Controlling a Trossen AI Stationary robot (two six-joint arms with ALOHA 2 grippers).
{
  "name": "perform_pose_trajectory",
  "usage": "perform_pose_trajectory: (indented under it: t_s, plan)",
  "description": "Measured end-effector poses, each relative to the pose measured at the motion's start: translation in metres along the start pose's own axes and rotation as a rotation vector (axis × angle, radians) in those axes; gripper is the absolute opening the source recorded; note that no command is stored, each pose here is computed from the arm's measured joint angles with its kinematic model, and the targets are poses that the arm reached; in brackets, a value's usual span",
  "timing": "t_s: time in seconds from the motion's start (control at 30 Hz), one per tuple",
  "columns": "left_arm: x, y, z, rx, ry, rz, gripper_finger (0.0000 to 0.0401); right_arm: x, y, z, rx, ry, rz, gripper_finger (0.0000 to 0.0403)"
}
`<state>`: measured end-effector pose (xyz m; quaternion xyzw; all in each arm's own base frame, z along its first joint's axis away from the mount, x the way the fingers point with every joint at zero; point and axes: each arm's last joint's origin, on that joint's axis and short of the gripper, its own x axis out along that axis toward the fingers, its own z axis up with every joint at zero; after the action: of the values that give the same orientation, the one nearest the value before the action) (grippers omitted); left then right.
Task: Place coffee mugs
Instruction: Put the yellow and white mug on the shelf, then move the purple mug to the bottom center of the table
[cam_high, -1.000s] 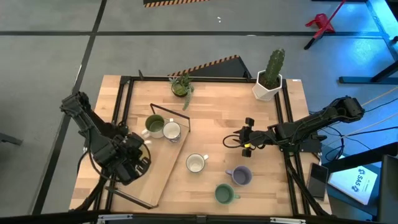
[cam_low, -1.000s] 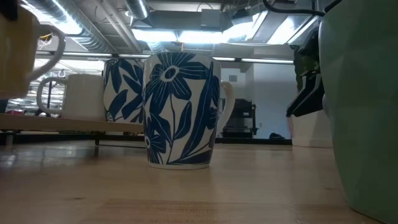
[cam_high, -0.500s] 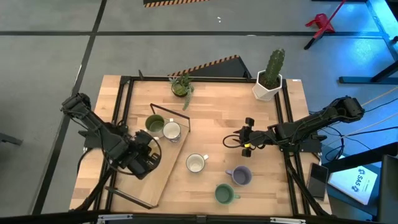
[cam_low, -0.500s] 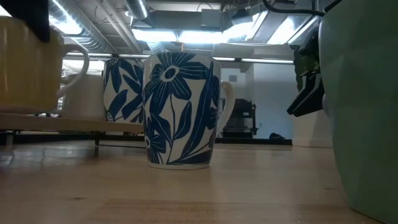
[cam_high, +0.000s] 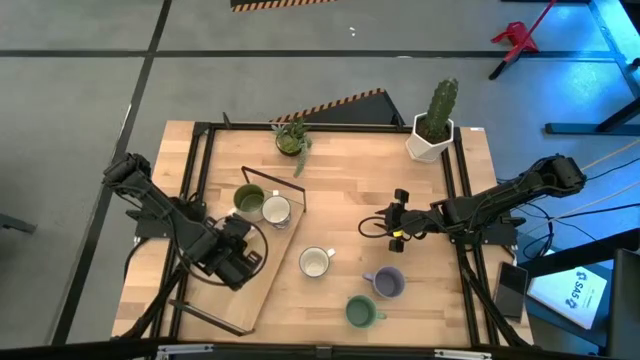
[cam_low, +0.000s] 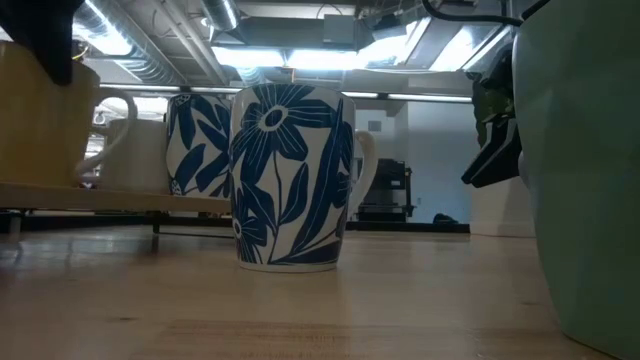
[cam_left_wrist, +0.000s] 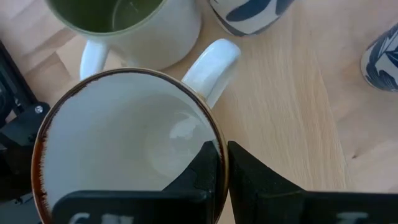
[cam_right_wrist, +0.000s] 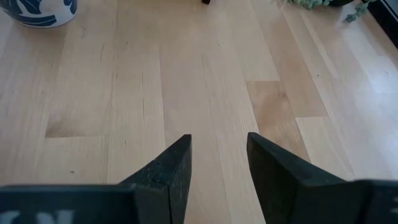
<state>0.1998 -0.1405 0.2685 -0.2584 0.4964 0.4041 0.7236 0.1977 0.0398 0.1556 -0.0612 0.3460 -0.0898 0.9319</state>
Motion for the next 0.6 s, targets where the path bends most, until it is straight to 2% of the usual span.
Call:
perform_pose_trajectory:
  t_s: [0.2,0.6]
  plan:
    - [0.0000,0.0000,0.0001,-0.001,-0.001,0.000,0.0022,0.0000,0.0000,-0.0002,-0.003,0.001,-0.001,0.0143]
    - [0.0000,-0.0003,-0.0006,0.045,0.020,-0.003,0.0096,0.0000,0.0001,0.0000,-0.026,0.000,0.001,0.0143]
